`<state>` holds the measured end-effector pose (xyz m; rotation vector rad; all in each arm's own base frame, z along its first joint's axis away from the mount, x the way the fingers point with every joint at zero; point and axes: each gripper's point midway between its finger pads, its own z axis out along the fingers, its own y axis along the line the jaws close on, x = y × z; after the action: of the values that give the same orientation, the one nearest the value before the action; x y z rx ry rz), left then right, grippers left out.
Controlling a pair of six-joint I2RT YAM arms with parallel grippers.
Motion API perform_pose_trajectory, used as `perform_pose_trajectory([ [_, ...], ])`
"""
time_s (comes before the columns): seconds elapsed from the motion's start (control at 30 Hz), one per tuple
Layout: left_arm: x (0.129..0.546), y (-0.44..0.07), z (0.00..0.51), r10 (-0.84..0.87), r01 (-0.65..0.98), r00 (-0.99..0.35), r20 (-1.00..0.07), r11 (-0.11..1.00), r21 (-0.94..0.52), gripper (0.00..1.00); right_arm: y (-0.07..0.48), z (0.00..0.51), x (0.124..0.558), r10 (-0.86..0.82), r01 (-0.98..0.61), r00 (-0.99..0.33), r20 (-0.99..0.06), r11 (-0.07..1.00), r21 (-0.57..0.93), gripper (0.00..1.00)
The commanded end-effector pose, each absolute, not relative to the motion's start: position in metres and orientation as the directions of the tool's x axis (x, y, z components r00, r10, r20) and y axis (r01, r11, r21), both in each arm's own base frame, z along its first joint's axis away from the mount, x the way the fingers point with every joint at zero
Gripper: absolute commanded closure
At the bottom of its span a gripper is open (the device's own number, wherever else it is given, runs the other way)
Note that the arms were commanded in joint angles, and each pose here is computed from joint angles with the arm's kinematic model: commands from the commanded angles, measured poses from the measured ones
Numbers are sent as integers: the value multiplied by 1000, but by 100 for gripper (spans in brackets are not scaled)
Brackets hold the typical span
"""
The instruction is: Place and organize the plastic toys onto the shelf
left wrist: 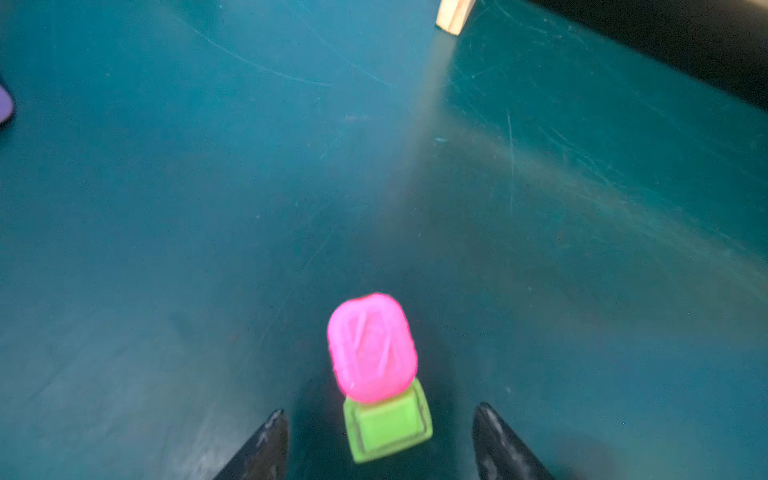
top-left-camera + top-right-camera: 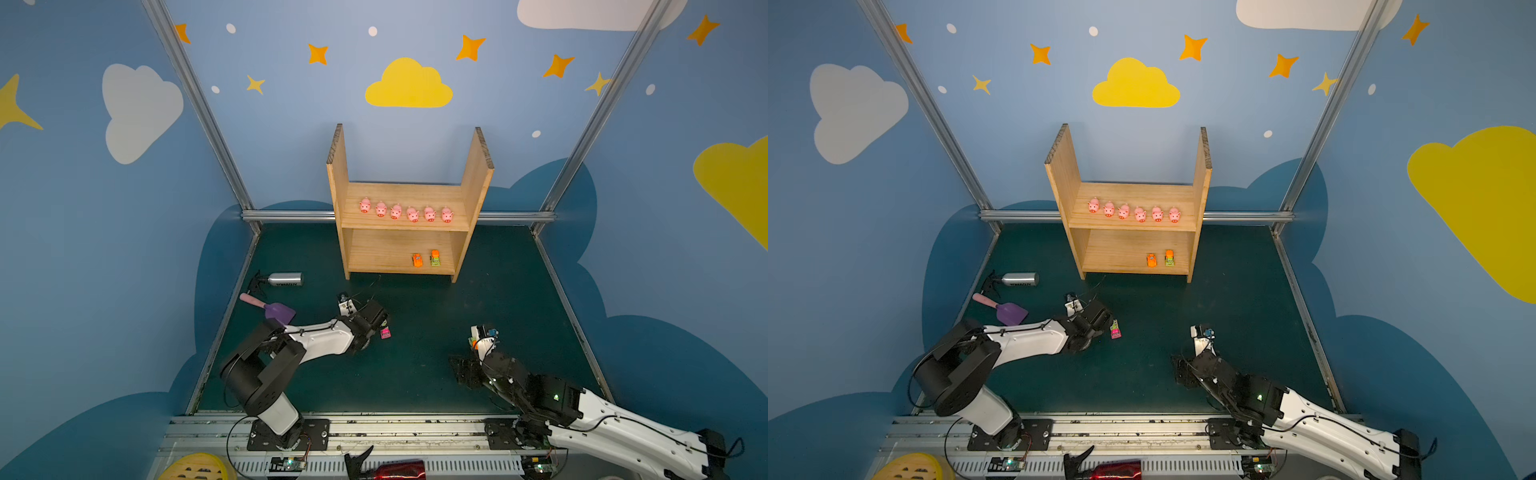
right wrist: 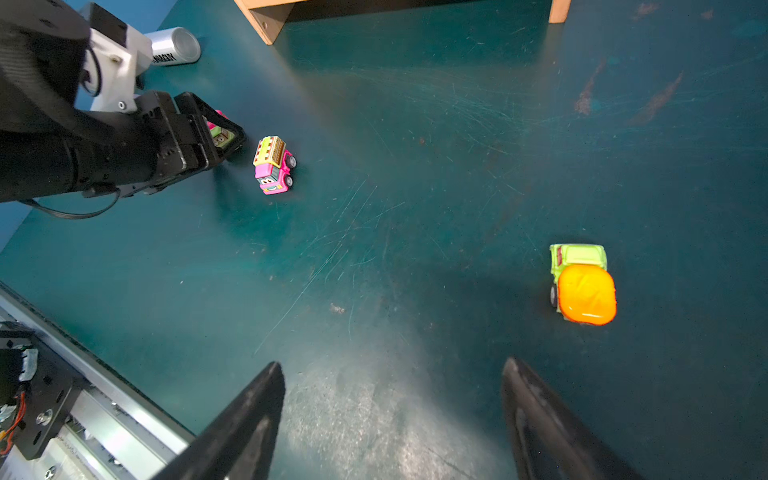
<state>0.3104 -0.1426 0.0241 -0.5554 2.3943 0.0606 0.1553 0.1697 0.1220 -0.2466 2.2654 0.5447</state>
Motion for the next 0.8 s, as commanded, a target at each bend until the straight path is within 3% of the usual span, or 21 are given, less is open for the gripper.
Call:
perform_pose_trajectory([
  [0.0,320,-143,26,-354,-395,-684,-638,915,-85,32,166,131,159,2,-331,-663,-749,896,296,19],
  [0.13,325,-141,22,-344,-392,-688,-640,917,-72,35,166,130,160,-4,-330,-670,-742,897,294,19],
  [0.77,322,-139,14,-274,-320,-752,-600,947,-31,71,171,129,163,-11,-326,-692,-722,897,299,19],
])
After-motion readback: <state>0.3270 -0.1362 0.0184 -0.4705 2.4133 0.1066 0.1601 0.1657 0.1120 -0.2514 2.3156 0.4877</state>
